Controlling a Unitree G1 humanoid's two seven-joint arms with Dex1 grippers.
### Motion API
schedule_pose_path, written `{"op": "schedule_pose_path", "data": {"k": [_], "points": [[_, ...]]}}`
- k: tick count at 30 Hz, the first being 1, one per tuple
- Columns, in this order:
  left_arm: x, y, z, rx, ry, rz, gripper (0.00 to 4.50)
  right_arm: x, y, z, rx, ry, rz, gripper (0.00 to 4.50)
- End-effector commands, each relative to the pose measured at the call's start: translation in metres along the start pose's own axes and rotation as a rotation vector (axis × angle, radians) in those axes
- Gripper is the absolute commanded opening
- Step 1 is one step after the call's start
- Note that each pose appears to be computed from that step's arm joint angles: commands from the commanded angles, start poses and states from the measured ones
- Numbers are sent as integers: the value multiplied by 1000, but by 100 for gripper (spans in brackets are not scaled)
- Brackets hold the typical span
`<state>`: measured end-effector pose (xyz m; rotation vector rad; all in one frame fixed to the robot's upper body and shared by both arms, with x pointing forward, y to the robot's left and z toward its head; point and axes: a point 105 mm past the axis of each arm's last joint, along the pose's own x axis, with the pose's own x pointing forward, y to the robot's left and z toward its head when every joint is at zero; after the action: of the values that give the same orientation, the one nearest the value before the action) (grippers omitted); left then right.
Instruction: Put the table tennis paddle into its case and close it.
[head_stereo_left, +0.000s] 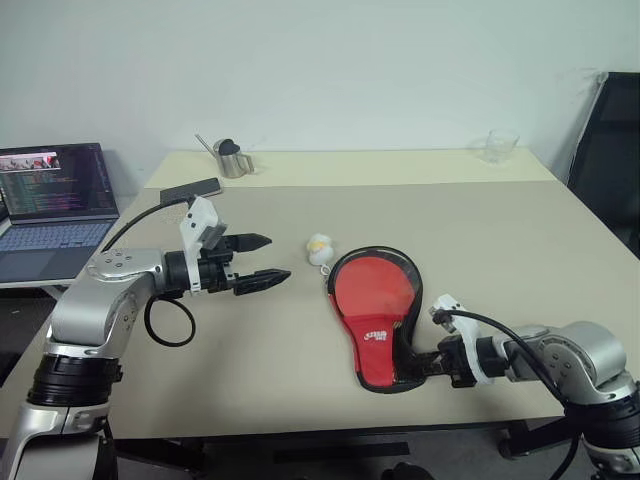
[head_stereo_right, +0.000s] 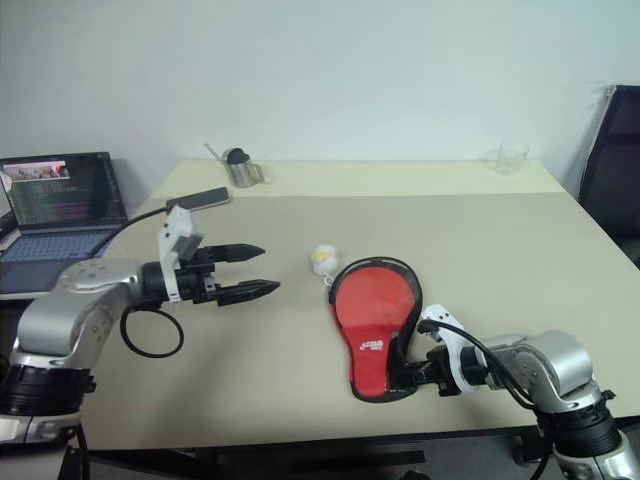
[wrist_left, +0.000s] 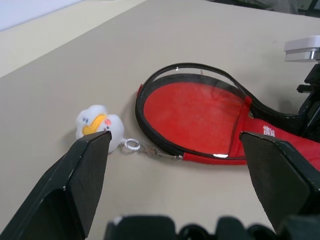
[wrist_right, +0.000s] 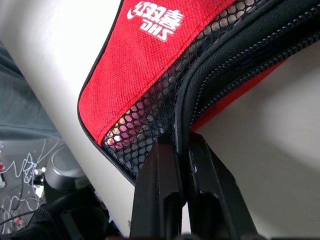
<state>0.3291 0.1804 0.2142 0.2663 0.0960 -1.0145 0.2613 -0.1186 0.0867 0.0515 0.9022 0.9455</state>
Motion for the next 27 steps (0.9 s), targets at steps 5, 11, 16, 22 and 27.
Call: {"op": "schedule_pose_path", "data": {"k": [5,11,16,22,27], "points": [[-3,2,13,46,-26,14,450,5,21,-11,-31,61,119,2],[-5,1,10,39,-23,19,450,5,21,-13,-32,75,119,2],[-4,2,10,40,-25,22,450,4,17,-12,-77,80,86,2],[-2,3,10,45,-29,20,450,-2,13,-12,-114,79,68,107],[-1,5,11,49,-34,21,450,-14,17,-11,-148,85,98,278]]}}
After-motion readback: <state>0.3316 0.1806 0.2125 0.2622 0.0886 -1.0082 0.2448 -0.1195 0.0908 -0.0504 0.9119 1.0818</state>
